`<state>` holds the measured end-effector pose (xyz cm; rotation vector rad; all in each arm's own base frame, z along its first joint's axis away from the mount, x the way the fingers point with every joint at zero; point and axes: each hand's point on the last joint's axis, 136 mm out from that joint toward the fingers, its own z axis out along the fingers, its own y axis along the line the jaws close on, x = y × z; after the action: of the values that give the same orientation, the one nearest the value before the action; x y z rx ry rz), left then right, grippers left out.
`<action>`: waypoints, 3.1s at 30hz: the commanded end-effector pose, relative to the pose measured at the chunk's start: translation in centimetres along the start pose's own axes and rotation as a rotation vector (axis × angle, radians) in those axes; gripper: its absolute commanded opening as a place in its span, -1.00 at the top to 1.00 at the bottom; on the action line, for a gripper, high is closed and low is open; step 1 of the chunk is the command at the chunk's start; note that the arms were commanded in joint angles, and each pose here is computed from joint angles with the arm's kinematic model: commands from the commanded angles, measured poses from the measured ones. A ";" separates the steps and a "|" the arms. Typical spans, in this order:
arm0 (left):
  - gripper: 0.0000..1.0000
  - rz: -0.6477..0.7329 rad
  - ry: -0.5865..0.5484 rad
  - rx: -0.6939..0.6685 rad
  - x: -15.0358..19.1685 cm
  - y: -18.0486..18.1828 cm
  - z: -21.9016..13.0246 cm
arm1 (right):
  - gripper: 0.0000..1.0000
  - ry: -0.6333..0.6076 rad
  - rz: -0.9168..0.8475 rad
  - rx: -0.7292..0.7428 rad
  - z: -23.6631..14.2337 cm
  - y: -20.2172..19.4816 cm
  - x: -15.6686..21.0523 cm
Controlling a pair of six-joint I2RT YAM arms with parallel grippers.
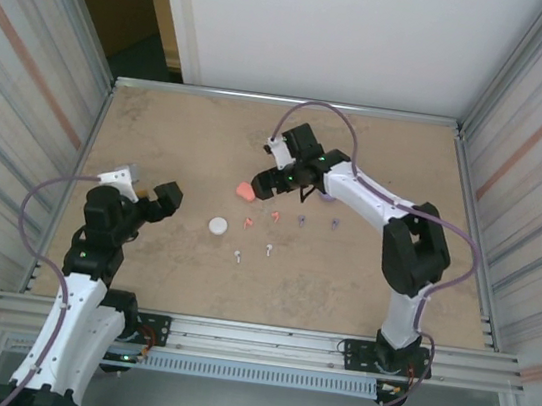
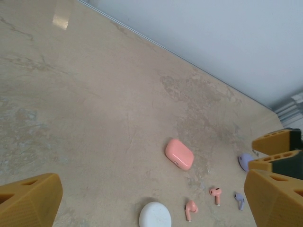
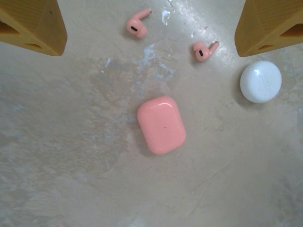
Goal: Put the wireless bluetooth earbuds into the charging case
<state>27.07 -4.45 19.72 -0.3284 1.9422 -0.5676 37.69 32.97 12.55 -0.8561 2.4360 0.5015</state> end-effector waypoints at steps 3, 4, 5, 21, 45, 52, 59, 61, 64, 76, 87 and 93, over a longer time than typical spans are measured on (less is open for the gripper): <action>-0.97 0.015 -0.008 -0.031 0.1 0.6 -0.4 | -0.75 0.100 -0.076 -0.002 2.9 1.0 0.6; -0.97 0.015 -0.009 -0.035 0.1 0.7 -0.4 | -0.74 0.112 -0.089 -0.005 3.5 1.2 0.7; -0.97 0.016 -0.012 -0.037 0.1 0.7 -0.5 | -0.73 0.121 -0.103 -0.005 4.1 1.3 0.7; -0.98 0.019 -0.020 -0.048 0.1 1.0 -0.5 | -0.61 0.190 -0.214 -0.011 8.9 2.4 0.0; -0.97 0.016 -0.007 -0.044 0.4 1.1 -0.2 | -0.42 0.289 -0.268 0.013 11.5 1.8 2.4; -0.97 0.016 -0.006 -0.044 0.3 1.0 -0.2 | -0.29 0.313 -0.292 0.023 11.9 1.8 3.0; -0.97 0.018 -0.006 -0.043 0.3 1.0 -0.2 | -0.02 0.323 -0.311 0.037 11.6 1.7 3.1; -0.97 0.017 -0.005 -0.043 0.3 1.0 -0.2 | 0.07 0.313 -0.317 0.040 11.3 1.7 2.8; -0.97 0.017 -0.004 -0.036 0.2 0.8 -0.2 | 0.14 0.275 -0.326 0.046 10.7 1.8 1.8; -0.97 0.008 0.022 0.036 -0.4 -1.1 -0.4 | 0.32 -0.013 -0.380 0.081 4.9 2.7 -2.1; -0.97 0.092 0.113 0.293 -3.2 -7.8 -0.9 | 0.32 -0.277 -0.500 0.126 -3.7 3.8 -2.7; -0.81 0.153 0.211 0.550 -4.7 -13.2 -1.7 | 0.32 -0.373 -0.605 0.169 -8.0 4.6 -2.6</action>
<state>28.52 -10.45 28.25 0.0239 1.9448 -0.8770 34.13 33.53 17.56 -1.2248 1.8934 0.2394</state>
